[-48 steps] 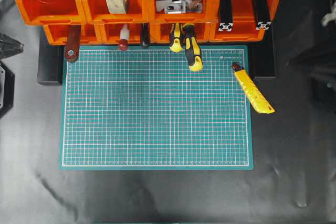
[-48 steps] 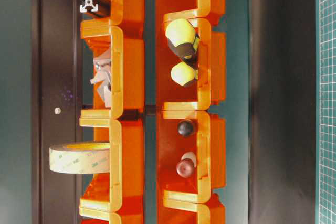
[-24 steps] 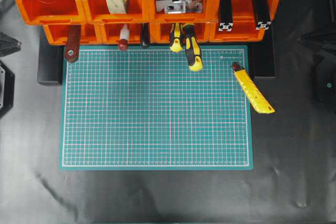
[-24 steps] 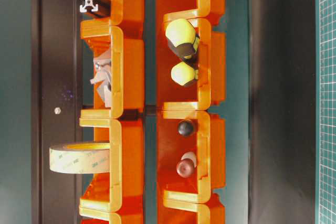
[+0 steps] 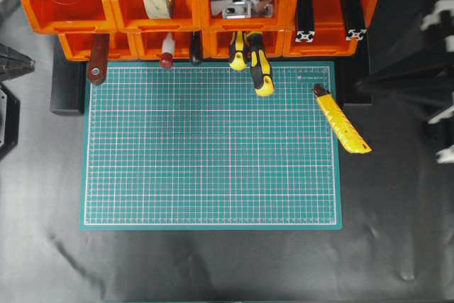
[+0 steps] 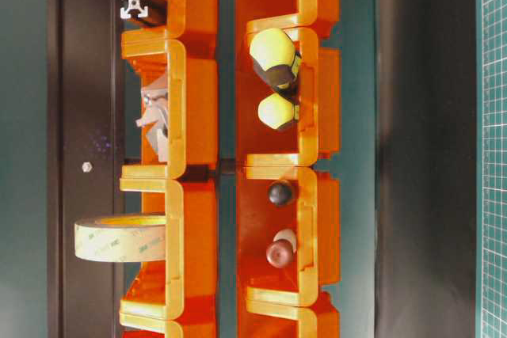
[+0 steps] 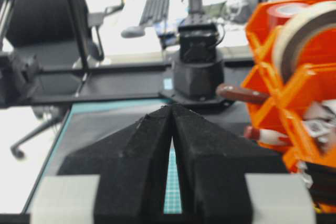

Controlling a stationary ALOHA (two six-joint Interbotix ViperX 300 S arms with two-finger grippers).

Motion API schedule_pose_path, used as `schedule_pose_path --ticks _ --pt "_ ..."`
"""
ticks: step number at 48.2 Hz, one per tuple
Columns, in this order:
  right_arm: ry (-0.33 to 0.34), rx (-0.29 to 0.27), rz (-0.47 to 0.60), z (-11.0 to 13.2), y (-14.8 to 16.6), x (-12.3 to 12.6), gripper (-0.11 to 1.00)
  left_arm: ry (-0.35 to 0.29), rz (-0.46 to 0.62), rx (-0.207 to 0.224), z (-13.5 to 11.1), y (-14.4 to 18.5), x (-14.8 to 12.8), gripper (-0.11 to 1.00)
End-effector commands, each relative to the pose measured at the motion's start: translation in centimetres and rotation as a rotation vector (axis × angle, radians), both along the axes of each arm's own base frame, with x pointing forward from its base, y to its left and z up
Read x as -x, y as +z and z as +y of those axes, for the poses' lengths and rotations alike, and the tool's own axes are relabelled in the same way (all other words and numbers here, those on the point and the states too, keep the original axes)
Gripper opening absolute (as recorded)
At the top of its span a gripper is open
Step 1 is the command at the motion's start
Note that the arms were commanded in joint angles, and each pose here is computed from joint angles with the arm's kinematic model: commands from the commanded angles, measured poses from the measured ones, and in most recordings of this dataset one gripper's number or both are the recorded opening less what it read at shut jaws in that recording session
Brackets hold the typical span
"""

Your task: Pick cutter from container rack with right arm.

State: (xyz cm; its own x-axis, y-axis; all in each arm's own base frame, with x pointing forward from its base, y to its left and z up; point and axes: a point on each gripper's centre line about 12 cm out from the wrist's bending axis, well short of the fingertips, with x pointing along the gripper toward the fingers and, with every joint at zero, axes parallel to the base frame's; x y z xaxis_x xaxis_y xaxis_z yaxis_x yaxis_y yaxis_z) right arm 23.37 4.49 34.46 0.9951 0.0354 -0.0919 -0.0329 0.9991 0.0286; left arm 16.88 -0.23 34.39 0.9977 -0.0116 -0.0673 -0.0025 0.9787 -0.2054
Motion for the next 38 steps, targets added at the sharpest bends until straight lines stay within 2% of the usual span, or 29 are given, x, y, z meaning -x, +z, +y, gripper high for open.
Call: schedule_pose_path --ticks 1,8,17,26,33,38 --pt "0.012 0.005 0.010 0.5 0.3 -1.2 -0.01 -0.001 -0.028 -0.001 0.0 1.2 -0.2 0.01" --pt "0.034 0.013 0.015 0.9 0.4 -1.7 -0.01 -0.001 -0.034 0.001 0.0 1.5 -0.2 0.01" --pt "-0.073 0.009 -0.012 -0.9 1.0 -0.8 -0.01 -0.001 -0.046 -0.001 0.0 2.2 -0.1 0.01" --pt "-0.094 0.010 -0.035 -1.5 1.4 -0.1 -0.01 0.001 -0.037 0.001 0.0 2.2 0.0 0.01" --pt "-0.140 0.075 0.013 -2.2 -0.4 -0.4 -0.01 0.000 -0.034 -0.001 0.0 2.2 0.0 0.01" --pt "-0.120 0.101 0.043 -1.8 -1.4 -0.9 -0.01 0.002 -0.031 -0.001 0.0 2.2 0.0 0.01"
